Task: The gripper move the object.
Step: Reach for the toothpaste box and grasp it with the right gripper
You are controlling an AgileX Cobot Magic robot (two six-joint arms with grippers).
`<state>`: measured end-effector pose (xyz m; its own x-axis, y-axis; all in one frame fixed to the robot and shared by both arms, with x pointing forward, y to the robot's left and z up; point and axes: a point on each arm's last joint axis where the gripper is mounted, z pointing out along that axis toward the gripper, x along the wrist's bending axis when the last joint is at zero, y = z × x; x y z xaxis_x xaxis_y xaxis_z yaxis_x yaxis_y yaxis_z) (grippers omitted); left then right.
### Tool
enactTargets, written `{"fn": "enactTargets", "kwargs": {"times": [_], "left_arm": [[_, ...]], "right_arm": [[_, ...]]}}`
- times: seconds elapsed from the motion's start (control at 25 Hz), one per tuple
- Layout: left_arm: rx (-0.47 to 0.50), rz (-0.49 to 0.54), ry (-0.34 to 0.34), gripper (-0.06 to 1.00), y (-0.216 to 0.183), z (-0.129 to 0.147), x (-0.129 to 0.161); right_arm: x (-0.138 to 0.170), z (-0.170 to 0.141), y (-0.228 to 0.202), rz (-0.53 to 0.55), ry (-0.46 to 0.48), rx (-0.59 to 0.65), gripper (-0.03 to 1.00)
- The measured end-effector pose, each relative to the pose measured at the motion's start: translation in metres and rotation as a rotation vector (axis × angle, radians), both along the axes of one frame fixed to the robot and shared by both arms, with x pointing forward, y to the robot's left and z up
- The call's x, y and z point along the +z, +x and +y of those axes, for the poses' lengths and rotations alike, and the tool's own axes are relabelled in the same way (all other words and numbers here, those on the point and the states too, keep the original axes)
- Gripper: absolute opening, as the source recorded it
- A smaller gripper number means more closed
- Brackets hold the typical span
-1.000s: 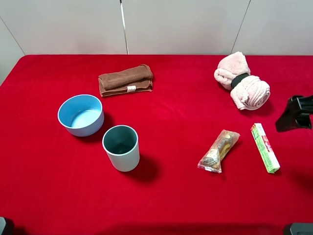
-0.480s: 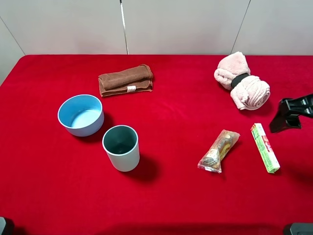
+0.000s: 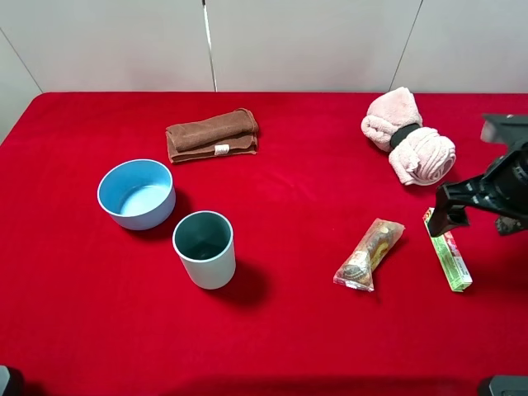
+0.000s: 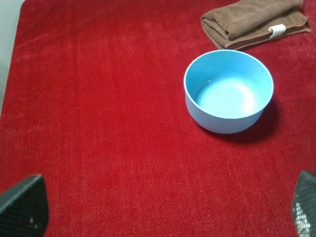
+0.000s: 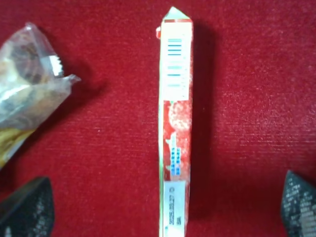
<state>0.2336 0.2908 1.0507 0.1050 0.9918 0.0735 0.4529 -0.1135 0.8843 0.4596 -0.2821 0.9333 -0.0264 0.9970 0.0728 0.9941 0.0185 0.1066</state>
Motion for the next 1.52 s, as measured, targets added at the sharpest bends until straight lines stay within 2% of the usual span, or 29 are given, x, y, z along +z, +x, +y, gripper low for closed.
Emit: {"fn": "enactTargets", "kwargs": {"times": [0.32, 0.72, 1.44, 1.52], "left_arm": [[0.0, 0.0, 0.0, 0.98, 0.0, 0.0, 0.0], [0.0, 0.0, 0.001, 0.98, 0.0, 0.0, 0.0], [0.0, 0.0, 0.001, 0.98, 0.0, 0.0, 0.0], [0.0, 0.0, 0.001, 0.98, 0.0, 0.0, 0.0]], "right_arm": [[-0.026, 0.0, 0.009, 0.05, -0.007, -0.007, 0.69], [-0.042, 0.0, 0.014, 0.068, -0.009, -0.017, 0.69], [-0.051, 0.0, 0.015, 0.089, -0.004, -0.036, 0.69], [-0.051, 0.0, 0.015, 0.089, -0.004, -0.037, 0.65]]}}
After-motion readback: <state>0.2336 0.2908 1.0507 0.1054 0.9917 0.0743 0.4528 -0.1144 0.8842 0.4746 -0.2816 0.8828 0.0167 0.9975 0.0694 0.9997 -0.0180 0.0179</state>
